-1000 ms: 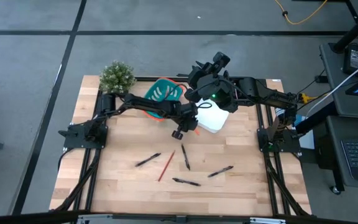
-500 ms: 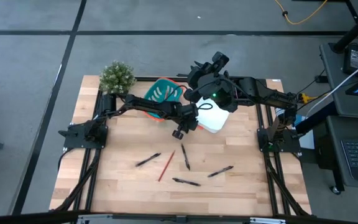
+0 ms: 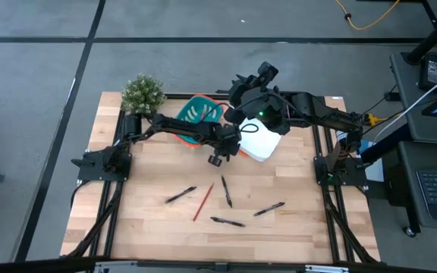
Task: Sort pens & pencils
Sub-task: Put the orange pencil into the blue bin
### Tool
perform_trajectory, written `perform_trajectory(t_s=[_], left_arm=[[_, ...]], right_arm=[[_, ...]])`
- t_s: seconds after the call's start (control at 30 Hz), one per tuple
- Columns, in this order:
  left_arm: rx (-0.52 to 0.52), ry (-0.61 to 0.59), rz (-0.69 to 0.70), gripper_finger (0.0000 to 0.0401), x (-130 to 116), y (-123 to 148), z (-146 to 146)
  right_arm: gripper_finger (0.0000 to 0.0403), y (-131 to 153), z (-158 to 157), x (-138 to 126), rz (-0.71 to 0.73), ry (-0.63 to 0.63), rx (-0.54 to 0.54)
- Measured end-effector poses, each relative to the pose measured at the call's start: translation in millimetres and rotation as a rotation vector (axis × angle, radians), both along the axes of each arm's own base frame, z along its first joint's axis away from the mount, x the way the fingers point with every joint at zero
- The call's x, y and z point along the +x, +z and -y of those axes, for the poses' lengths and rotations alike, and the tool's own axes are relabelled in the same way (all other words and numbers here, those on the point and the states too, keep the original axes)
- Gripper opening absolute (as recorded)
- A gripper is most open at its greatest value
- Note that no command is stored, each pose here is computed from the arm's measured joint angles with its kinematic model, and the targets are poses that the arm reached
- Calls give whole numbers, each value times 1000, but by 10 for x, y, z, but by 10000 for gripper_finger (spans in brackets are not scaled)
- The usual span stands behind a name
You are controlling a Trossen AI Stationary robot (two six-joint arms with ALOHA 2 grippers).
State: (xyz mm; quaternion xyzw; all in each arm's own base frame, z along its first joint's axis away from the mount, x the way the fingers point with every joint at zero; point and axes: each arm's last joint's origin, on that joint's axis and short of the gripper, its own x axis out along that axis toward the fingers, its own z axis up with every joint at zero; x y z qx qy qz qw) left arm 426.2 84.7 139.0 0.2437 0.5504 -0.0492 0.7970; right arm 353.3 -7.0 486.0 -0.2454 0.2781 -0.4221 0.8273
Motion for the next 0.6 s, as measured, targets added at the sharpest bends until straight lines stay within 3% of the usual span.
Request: perform_trajectory(t_s=[0.6], left_arm=[[54, 45, -27, 69, -34, -1, -81]], right_arm=[[90, -60, 70, 14, -37, -7, 7]])
